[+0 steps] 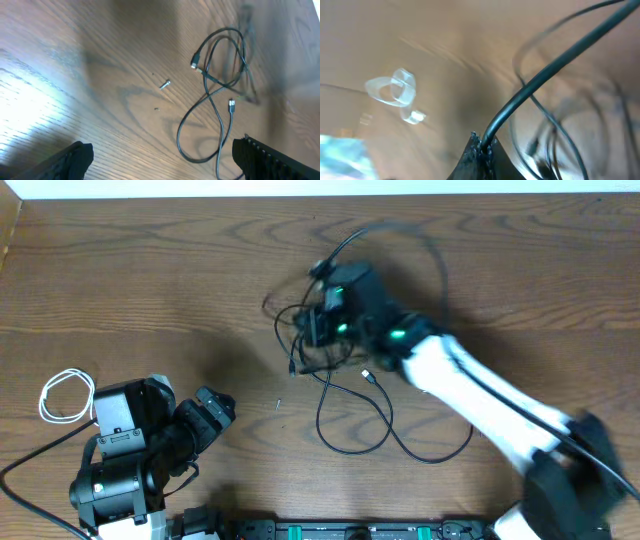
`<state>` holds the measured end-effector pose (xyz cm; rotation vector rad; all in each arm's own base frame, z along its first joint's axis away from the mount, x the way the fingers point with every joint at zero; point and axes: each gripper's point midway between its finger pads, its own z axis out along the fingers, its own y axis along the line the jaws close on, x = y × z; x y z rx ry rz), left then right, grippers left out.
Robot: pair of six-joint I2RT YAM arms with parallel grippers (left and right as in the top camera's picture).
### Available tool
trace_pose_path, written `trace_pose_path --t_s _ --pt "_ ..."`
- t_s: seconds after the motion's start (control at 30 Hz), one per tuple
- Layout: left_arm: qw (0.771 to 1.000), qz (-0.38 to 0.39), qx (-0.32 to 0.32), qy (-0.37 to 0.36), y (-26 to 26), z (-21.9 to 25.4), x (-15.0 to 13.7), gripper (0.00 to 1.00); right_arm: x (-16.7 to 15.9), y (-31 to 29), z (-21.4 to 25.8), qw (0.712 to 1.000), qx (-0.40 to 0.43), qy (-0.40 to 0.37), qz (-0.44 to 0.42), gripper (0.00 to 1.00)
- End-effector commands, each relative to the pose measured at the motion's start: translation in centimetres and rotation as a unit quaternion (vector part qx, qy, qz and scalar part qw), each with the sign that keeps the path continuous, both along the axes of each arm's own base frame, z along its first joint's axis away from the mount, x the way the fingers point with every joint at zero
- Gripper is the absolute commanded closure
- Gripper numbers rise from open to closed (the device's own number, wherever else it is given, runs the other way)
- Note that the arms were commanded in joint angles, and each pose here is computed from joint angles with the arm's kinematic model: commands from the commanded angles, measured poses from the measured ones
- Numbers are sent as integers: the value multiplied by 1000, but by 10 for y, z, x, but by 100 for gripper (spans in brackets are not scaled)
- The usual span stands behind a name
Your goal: Untangle cables
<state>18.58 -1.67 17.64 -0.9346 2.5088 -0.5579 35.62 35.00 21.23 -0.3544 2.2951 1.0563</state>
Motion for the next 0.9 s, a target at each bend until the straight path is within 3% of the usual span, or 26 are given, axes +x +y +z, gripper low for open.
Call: trace_pose_path --t_s 0.0,0.13,0.27,0.57,0.73,0.87 --pt "1000 -3 17 5 4 -5 -2 5 -16 -19 91 993 52 -104 27 99" --pt "1000 6 4 1 2 -3 1 5 -41 -38 155 979 83 -184 33 99" --pt "999 -12 -23 -25 -8 5 9 5 -64 -48 189 966 94 -237 46 99" --pt "985 -121 -65 -100 -39 28 19 5 -73 -54 197 964 97 -242 48 99" --pt "979 -141 -74 -129 -44 38 26 5 -79 -51 197 964 104 -237 67 99" --pt "956 -211 -94 -183 -63 55 27 5 -77 -52 196 963 100 -242 61 99"
